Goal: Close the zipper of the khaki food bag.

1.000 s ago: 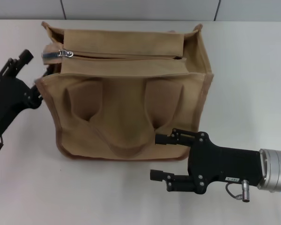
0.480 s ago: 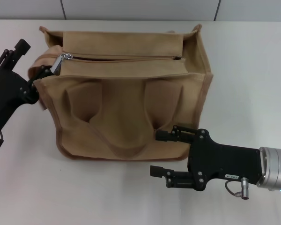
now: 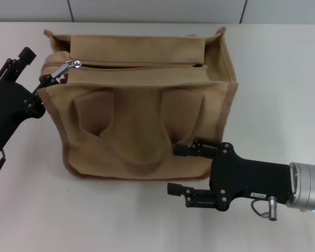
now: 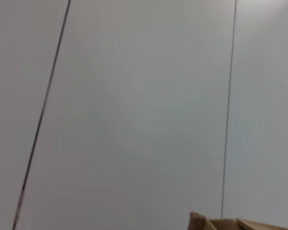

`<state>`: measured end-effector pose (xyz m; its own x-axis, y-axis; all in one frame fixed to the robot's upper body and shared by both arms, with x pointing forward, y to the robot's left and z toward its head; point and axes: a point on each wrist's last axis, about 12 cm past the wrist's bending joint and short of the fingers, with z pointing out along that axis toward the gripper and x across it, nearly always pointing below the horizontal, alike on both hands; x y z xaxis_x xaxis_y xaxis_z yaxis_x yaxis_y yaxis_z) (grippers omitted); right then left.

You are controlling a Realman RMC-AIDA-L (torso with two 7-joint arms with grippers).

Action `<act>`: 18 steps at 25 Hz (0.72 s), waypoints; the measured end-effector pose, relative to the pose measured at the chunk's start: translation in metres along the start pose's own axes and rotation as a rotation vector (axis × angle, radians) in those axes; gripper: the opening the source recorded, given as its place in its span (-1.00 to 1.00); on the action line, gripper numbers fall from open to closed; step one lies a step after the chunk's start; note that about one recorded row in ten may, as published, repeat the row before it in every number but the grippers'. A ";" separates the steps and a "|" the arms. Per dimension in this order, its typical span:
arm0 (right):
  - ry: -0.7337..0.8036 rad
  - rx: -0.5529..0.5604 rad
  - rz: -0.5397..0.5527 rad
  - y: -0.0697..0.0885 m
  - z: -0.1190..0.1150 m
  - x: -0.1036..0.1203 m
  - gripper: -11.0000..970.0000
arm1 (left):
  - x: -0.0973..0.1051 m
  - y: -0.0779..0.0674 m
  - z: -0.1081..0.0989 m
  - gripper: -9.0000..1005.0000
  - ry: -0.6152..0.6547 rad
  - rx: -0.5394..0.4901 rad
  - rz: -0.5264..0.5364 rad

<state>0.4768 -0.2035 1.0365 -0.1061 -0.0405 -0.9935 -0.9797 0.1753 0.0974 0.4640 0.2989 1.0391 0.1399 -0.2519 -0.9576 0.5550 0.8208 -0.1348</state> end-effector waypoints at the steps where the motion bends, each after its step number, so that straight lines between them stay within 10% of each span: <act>1: 0.002 0.002 0.000 0.000 0.000 0.000 0.57 | 0.000 0.000 -0.001 0.51 -0.007 -0.009 0.005; 5: 0.006 0.006 0.001 -0.001 0.000 0.001 0.57 | 0.002 -0.007 -0.002 0.51 -0.031 -0.026 0.042; 18: -0.079 -0.003 0.025 0.004 -0.002 -0.006 0.57 | 0.000 -0.014 -0.003 -0.45 -0.069 -0.001 0.017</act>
<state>0.4737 -0.2041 1.0431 -0.1167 0.0414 -0.9923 -0.9774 0.1726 0.1221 0.4538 0.2893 1.0401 0.2056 -0.2728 -0.9398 0.5513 0.8258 -0.1190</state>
